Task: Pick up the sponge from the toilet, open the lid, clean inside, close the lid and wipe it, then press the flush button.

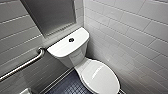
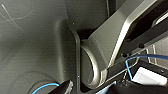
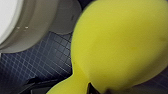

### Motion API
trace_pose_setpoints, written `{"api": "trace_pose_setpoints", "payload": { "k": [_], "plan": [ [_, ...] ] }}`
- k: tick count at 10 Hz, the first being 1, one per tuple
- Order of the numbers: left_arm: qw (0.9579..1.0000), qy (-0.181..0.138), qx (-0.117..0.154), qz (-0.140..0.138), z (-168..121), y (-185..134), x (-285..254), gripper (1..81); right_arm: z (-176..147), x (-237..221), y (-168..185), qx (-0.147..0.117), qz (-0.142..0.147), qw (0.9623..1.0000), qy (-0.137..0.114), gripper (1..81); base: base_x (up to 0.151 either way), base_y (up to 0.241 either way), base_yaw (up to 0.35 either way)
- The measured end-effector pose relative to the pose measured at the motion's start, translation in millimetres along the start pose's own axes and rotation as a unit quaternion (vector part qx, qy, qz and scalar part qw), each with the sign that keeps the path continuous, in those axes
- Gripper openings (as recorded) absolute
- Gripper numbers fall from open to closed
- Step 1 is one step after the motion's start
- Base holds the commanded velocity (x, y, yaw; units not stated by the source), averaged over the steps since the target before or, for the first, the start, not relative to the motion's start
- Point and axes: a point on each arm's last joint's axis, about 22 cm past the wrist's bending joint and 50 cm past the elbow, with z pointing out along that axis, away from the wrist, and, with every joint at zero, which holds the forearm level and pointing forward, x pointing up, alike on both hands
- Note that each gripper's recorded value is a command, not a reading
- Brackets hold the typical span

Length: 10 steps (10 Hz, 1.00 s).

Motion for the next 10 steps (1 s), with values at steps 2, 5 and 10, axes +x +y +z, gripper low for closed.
{"api": "trace_pose_setpoints", "payload": {
  "k": [2,5,10],
  "plan": [
    [1.0000,0.000,0.001,0.000,-1,-2,0,81.1,-13,-37,44,-0.014,0.025,0.9996,-0.003,1.0,0.000,0.000,0.000],
    [1.0000,0.003,0.002,0.002,-1,-3,5,81.1,-20,-141,91,-0.031,0.059,0.9967,-0.046,1.0,0.000,0.000,0.000],
    [0.9998,0.001,0.020,0.003,-20,-1,-16,81.1,-29,-359,79,-0.004,0.099,0.9890,-0.109,1.0,0.000,0.000,0.000]
  ]
}}
